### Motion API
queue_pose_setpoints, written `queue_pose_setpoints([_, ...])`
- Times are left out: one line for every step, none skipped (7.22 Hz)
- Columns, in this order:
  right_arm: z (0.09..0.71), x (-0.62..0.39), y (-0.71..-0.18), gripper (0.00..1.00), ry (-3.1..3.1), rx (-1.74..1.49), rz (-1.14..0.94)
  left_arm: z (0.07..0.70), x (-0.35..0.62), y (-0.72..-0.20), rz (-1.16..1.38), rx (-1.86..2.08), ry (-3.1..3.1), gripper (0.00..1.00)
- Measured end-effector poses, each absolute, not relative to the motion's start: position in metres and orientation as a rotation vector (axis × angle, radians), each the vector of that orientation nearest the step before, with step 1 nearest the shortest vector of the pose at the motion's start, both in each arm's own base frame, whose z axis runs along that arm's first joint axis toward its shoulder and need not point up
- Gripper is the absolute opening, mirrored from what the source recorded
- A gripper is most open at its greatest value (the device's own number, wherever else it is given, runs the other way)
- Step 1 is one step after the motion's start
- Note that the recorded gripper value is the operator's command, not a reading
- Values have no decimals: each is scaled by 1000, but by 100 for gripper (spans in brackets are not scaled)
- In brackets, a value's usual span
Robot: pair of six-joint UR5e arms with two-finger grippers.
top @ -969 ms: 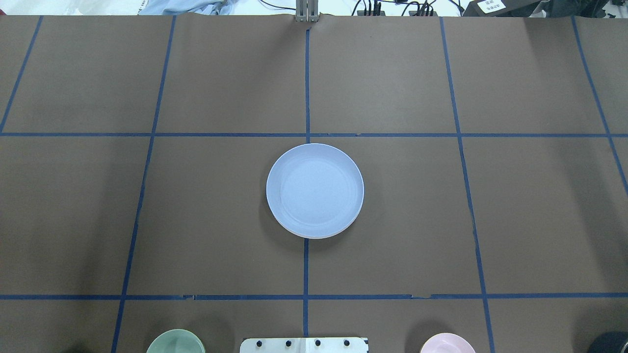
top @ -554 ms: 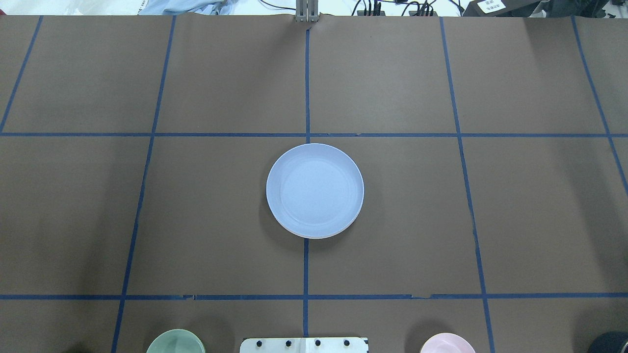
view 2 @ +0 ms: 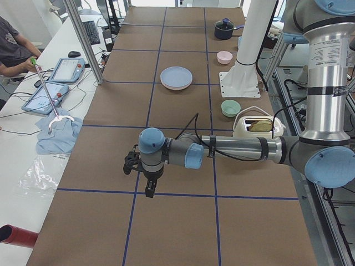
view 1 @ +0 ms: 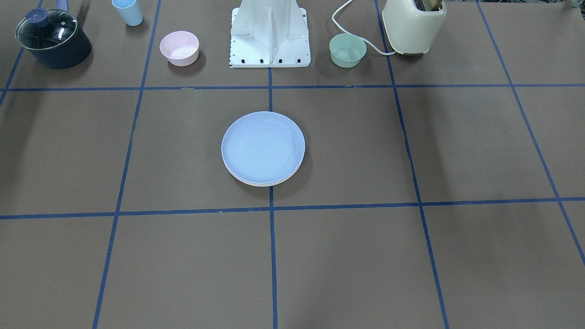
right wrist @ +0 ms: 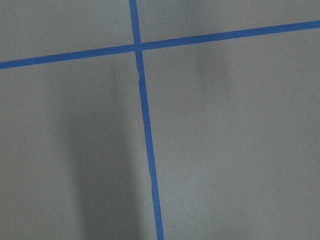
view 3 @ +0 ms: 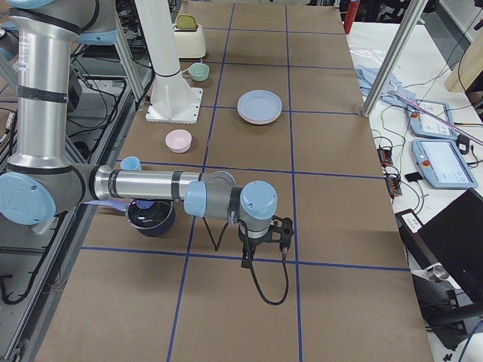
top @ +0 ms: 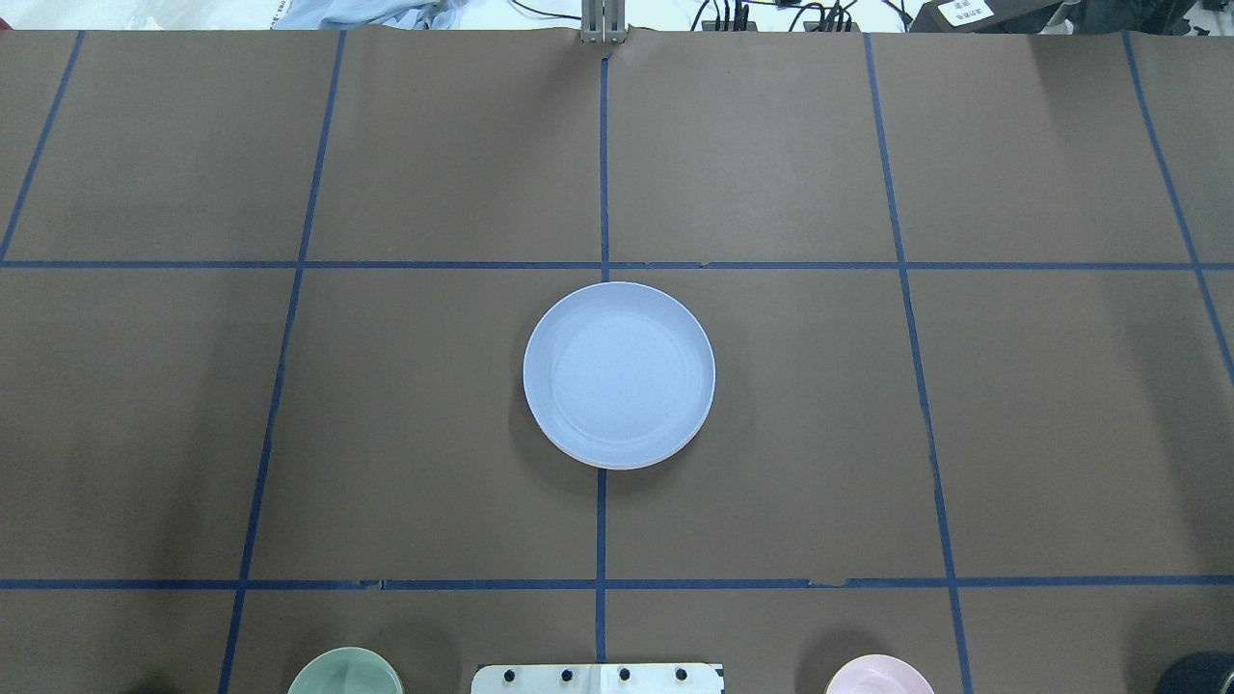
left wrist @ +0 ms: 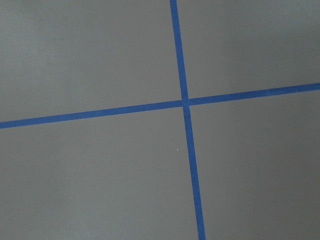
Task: Stack three plates with pink and blue
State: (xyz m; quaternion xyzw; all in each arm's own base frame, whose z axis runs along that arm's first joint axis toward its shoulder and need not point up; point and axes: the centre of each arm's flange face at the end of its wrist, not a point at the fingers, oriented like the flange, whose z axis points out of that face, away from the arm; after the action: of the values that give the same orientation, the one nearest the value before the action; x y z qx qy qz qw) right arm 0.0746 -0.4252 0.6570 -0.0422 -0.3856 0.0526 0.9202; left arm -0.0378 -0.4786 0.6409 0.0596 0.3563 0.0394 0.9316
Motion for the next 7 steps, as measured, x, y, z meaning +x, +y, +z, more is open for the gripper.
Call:
queue_pose_setpoints([657,75,-425,100,-792,-86,109,642,-38,-478,81,121,730,100])
queue_pose_setpoints([657,75,-425,100,-792,-86,109,643,-38,-478,82,119,731,100])
queue_pose_setpoints([657,75,-425,100,-792,-85,109,643,-37,-478,82,118,733,100])
queue_pose_setpoints([657,75,-426,100,-792,-85,109,643,-37,-478,83,118,735,100])
queue_pose_setpoints([656,75,-426,100,-792,-84,109,643,-37,-478,84,119,736,100])
queue_pose_setpoints([656,75,-426,100,-792,-83,109,643,-37,-478,85,120,736,100])
queue_pose_setpoints([655,75,-427,100,-792,-81,108,643,-37,-478,85,120,737,100])
